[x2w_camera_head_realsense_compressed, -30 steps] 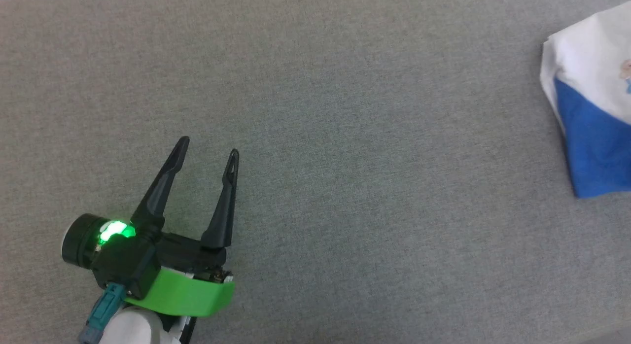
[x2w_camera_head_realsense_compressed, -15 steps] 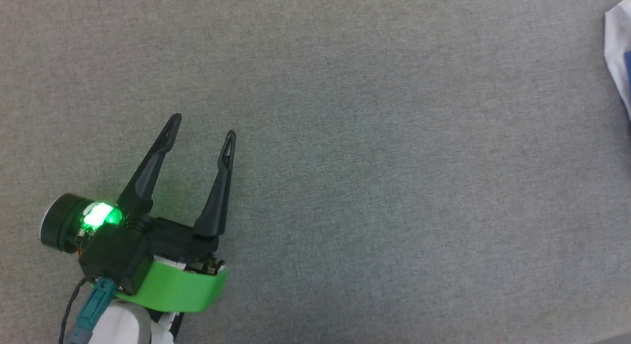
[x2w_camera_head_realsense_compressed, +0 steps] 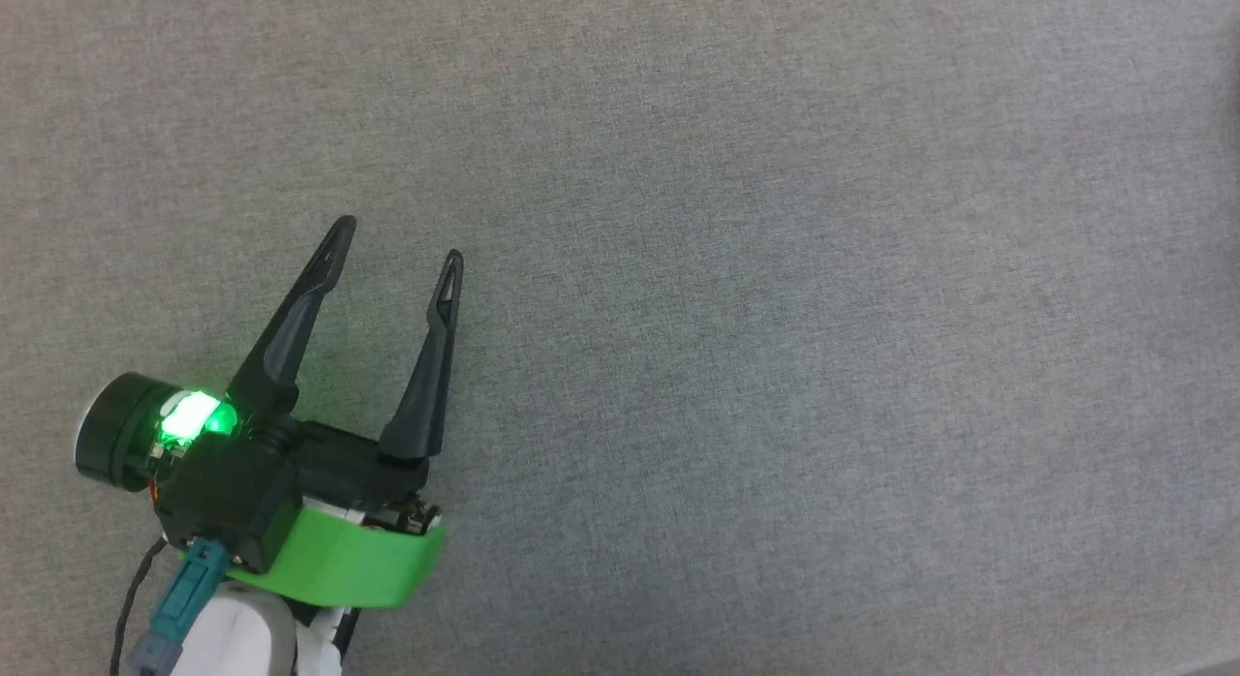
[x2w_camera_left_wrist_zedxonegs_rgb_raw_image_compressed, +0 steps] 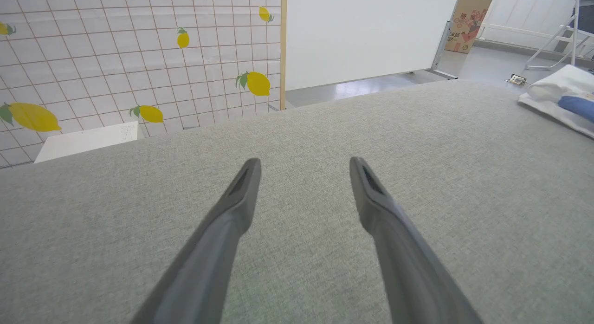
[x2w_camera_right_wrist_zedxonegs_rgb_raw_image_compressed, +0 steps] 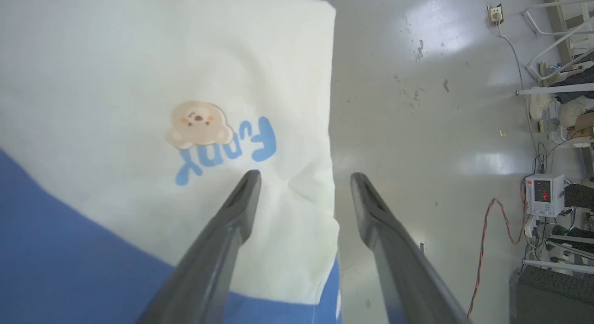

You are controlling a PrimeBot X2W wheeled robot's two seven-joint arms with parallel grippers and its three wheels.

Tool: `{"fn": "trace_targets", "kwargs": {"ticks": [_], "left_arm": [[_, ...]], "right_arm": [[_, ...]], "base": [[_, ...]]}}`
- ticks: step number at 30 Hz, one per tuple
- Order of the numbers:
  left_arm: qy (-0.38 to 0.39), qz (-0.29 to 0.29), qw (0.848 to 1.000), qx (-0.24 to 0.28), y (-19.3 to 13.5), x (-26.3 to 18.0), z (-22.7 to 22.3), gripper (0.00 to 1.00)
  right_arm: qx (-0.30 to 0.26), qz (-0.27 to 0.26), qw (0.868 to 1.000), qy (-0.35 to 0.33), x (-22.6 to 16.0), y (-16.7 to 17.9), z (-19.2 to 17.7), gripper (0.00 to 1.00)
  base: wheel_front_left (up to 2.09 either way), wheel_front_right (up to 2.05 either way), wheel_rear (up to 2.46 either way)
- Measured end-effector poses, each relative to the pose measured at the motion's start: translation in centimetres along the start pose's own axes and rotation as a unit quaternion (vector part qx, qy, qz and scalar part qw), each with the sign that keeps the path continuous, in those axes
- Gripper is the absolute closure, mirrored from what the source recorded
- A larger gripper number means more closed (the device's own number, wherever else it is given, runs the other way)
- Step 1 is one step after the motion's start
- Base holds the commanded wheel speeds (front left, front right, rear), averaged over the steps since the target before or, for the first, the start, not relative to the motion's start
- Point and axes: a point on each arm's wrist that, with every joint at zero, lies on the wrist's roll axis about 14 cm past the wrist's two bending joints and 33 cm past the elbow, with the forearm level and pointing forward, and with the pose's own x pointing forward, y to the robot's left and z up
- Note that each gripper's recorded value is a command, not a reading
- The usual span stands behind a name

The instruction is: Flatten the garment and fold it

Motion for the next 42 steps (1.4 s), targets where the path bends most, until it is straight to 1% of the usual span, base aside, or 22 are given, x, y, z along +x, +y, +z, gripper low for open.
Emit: {"fn": "trace_targets", "kwargs": {"ticks": [6,11,13,14,17,19,21,23,26,28,32,36,42], "left_arm": [[-0.013,0.007,1.000,0.001,0.0,-0.2,0.8,0.00],[-0.036,0.026,0.999,-0.001,0.1,-0.6,2.2,0.00],[-0.046,0.036,0.998,-0.004,0.3,-0.9,2.8,0.00],[-0.053,0.051,0.997,-0.007,0.6,-1.2,3.3,0.00],[-0.056,0.077,0.995,-0.003,1.3,-1.9,3.7,0.00],[-0.059,0.094,0.994,-0.005,1.6,-2.5,4.0,0.00],[-0.062,0.109,0.992,-0.003,1.9,-3.2,4.4,0.00],[-0.059,0.127,0.990,-0.004,2.2,-4.0,4.4,0.00],[-0.056,0.154,0.986,-0.008,2.6,-5.4,4.7,0.00],[-0.059,0.165,0.985,-0.001,2.7,-6.4,5.3,0.00],[-0.068,0.176,0.982,0.000,2.7,-7.7,6.3,0.00],[-0.079,0.183,0.980,0.007,2.6,-9.0,7.6,0.00],[-0.124,0.208,0.970,0.020,2.9,-11.4,11.0,0.00]], "right_arm": [[-0.001,0.011,1.000,-0.026,-0.3,0.7,1.3,0.00],[0.006,0.030,0.997,-0.072,-1.2,1.9,3.5,0.00],[0.024,0.044,0.994,-0.099,-1.7,2.7,4.6,0.00],[0.031,0.064,0.991,-0.116,-2.3,4.0,5.3,0.00],[0.049,0.097,0.982,-0.157,-3.7,6.1,7.0,0.00],[0.066,0.115,0.974,-0.186,-4.8,7.1,8.2,0.00],[0.085,0.127,0.962,-0.224,-6.3,7.8,9.5,0.00],[0.106,0.136,0.951,-0.255,-7.6,8.2,9.9,0.00],[0.134,0.148,0.936,-0.290,-9.5,9.1,9.5,0.00],[0.137,0.153,0.926,-0.317,-11.1,10.0,9.2,0.00],[0.153,0.150,0.907,-0.362,-13.8,10.7,8.8,0.00],[0.169,0.160,0.882,-0.410,-17.4,12.6,9.1,0.00],[0.185,0.188,0.847,-0.461,-22.8,16.1,8.5,0.00]], "base": [[0.00,0.00,0.00],[0.00,0.00,0.00],[0.00,0.00,0.00],[0.00,0.00,0.00],[0.00,0.00,0.00],[0.00,0.00,0.00],[0.00,0.00,0.00],[0.00,0.00,0.00],[0.00,0.00,0.00],[0.00,0.00,0.00],[0.00,0.00,0.00],[0.00,0.00,0.00],[0.00,0.00,0.00]]}}
